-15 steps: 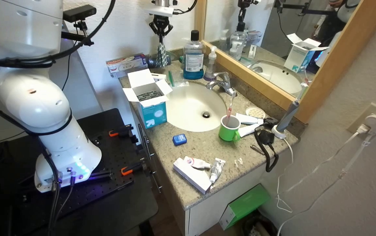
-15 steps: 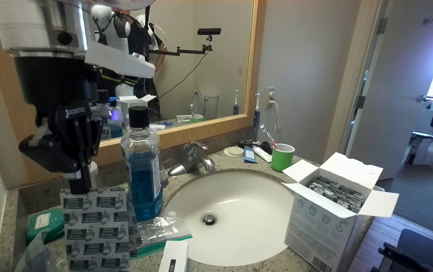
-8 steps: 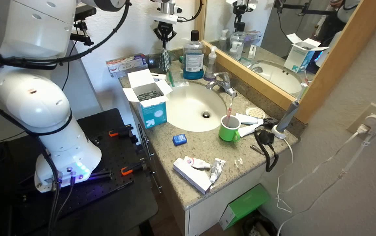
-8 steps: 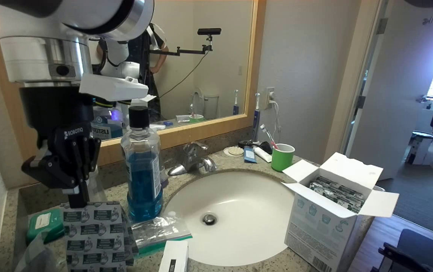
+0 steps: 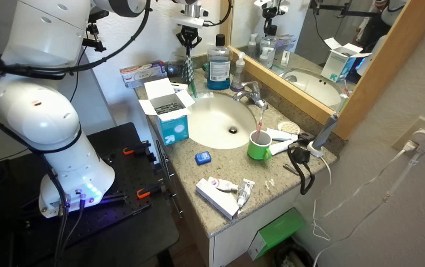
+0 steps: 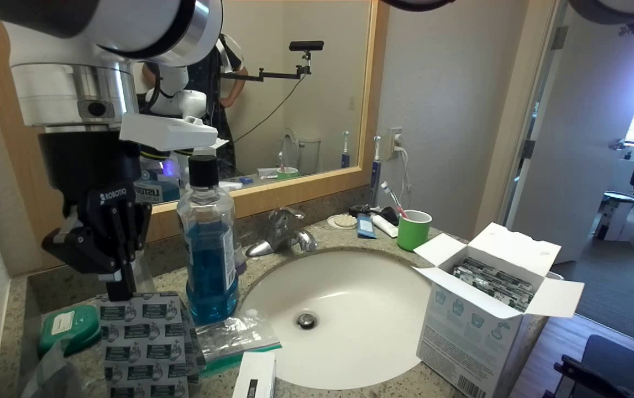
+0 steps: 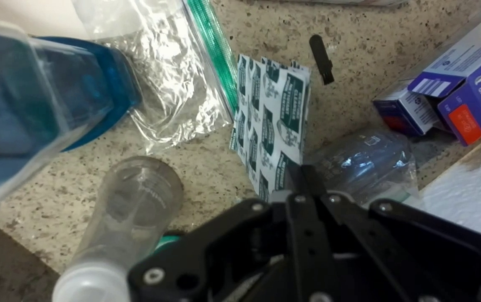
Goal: Remove two things from the box and put them on the left of the sink
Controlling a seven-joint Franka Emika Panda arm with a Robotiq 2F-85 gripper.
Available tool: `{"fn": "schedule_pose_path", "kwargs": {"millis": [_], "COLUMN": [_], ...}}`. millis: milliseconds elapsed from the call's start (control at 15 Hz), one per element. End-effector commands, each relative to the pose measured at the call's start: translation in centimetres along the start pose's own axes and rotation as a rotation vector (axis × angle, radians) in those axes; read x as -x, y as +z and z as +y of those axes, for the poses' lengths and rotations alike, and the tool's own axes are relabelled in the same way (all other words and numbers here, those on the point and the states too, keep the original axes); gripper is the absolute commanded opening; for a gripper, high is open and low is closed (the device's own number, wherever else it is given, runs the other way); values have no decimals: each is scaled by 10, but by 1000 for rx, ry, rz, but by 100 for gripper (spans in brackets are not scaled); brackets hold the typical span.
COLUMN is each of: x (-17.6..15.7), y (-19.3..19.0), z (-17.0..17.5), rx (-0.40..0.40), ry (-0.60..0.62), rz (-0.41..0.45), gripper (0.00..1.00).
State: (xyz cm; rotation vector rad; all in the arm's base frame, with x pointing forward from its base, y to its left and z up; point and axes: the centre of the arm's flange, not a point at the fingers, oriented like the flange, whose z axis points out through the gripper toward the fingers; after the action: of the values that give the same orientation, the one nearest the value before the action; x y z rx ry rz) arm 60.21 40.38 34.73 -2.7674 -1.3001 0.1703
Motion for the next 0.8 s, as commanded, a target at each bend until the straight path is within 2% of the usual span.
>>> {"fn": "schedule_pose_path", "kwargs": {"millis": [0,67,133,333,400,467,733], "x": [-3,-2,-3,-6,-6,-6,9], "y": [-13,-16,-18,-22,-23,-25,-42], "z": [5,6,5,4,2,2,-11], "rx": [2,7,10,11,9,8,20], "ry": [6,4,4,-1,6,4,7], "rz": [-4,-4,-1,0,-3,-4,16], "gripper": [3,25,5,3,29,31,60]}}
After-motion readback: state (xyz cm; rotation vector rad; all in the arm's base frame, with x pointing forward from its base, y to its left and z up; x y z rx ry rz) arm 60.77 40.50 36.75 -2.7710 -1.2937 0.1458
